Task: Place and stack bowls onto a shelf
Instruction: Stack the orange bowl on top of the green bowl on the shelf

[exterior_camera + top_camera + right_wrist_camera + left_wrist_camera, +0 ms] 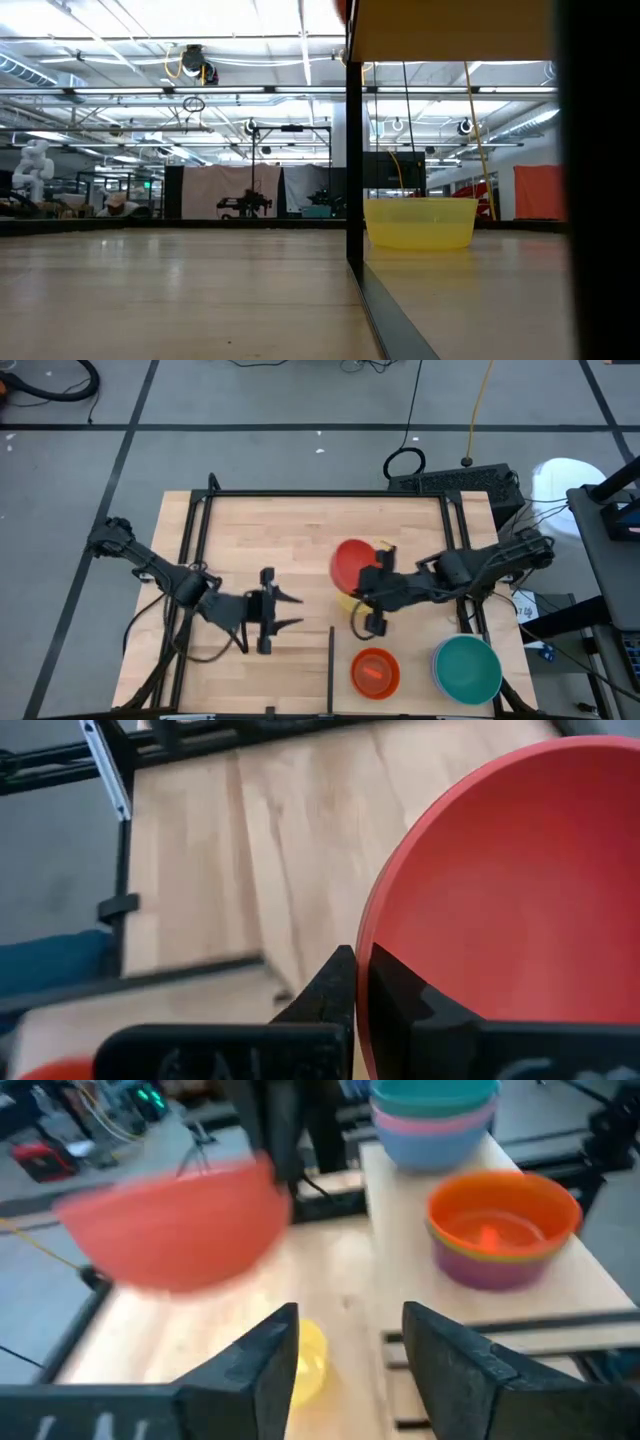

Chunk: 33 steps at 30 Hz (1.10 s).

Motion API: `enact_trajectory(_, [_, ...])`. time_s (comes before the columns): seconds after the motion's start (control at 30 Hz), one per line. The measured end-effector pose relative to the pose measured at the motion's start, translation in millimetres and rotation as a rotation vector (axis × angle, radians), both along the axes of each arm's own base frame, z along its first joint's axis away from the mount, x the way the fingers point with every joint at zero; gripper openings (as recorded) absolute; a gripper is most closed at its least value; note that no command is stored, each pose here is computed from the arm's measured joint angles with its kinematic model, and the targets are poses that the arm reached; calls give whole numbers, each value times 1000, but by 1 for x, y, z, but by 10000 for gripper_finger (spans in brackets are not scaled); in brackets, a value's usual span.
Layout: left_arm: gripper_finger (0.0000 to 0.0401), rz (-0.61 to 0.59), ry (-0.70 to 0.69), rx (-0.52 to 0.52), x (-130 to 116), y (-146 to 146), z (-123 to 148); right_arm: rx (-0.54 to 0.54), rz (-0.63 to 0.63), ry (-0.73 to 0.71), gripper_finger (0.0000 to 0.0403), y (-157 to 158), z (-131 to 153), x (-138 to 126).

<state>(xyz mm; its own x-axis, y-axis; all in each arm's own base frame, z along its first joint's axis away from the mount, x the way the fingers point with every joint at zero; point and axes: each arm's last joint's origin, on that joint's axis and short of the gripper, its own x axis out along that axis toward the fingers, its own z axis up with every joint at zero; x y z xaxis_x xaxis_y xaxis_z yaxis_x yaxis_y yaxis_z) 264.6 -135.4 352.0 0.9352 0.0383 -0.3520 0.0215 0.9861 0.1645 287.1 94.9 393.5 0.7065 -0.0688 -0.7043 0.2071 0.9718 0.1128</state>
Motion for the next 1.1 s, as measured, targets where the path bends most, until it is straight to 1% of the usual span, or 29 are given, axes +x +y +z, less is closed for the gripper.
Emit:
enact_trajectory(0.13, [165, 15, 33, -12, 8, -14, -15, 100, -73, 51, 0, 8, 5, -24])
enact_trajectory(0.3, [147, 50, 74, -28, 18, -22, -32, 225, -70, 77, 0, 24, 10, -36])
enact_trajectory(0.43, [137, 80, 93, -66, 24, -26, -42, 281, -63, 53, 0, 35, 29, -47])
enact_trajectory(0.63, [132, 114, 125, -102, 33, -31, -57, 357, -108, 105, 0, 46, 60, -69])
enact_trajectory(0.8, [131, 130, 133, -117, 35, -32, -62, 440, -117, 130, 0, 59, 80, -80])
enact_trajectory(0.9, [131, 136, 137, -119, 36, -33, -64, 532, -134, 185, 0, 62, 89, -87])
enact_trajectory(1.1, [131, 144, 138, -134, 36, -33, -65, 692, -167, 315, 0, 70, 96, -102])
